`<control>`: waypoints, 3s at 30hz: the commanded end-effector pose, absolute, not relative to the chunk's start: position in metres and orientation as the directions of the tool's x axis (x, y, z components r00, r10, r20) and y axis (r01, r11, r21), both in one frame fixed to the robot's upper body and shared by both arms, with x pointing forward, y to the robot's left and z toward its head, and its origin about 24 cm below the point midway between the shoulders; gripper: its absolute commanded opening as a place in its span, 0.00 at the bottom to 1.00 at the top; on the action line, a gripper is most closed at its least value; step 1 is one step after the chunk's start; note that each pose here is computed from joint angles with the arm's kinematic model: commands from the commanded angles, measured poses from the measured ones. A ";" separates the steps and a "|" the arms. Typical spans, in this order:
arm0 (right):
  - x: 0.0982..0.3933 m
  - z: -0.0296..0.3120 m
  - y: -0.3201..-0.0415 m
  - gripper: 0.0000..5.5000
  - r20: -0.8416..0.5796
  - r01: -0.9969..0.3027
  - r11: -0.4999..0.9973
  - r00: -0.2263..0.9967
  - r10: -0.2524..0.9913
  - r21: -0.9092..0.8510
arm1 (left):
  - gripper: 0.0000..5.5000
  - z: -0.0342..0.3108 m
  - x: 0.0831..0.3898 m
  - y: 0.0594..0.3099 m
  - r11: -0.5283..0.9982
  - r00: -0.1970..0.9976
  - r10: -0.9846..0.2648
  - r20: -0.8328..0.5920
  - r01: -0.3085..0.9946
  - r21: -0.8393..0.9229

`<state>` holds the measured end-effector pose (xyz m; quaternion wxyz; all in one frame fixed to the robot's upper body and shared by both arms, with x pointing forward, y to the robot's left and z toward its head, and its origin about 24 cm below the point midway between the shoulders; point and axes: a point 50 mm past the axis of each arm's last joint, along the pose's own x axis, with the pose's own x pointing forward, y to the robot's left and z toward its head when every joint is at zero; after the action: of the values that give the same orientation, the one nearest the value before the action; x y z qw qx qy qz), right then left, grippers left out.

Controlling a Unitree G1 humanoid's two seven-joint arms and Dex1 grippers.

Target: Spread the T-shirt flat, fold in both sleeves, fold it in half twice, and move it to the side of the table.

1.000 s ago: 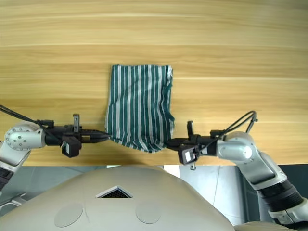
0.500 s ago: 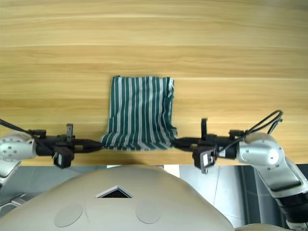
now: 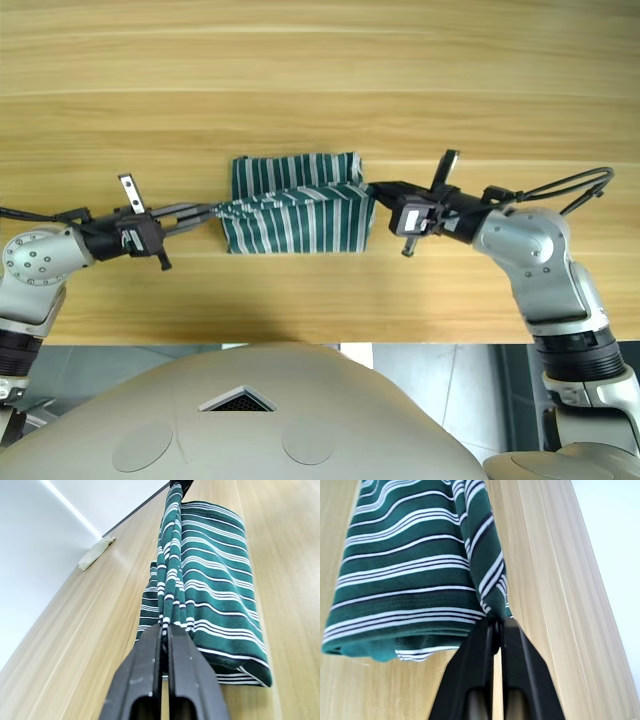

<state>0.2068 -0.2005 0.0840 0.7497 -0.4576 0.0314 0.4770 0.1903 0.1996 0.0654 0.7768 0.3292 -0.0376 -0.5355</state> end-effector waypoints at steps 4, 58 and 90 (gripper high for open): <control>0.237 0.074 -0.194 0.00 -0.495 -0.702 0.139 0.614 0.615 -0.698 | 0.00 0.049 0.231 0.191 0.243 0.515 -0.793 -0.327 0.758 0.606; 0.346 0.039 -0.183 0.92 0.092 -0.439 0.871 0.898 0.430 0.221 | 0.55 0.058 0.374 0.198 0.832 0.968 -0.250 0.007 0.219 -0.509; 0.340 0.026 -0.063 0.01 -0.243 -0.586 0.361 0.709 0.662 -0.726 | 0.00 -0.031 0.296 0.154 0.215 0.661 -0.581 -0.475 0.688 0.693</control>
<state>0.3365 -0.0660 0.0269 0.8363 -0.3973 -0.0659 0.3721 0.3117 0.1407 -0.0030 0.8139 0.4305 -0.0242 -0.3894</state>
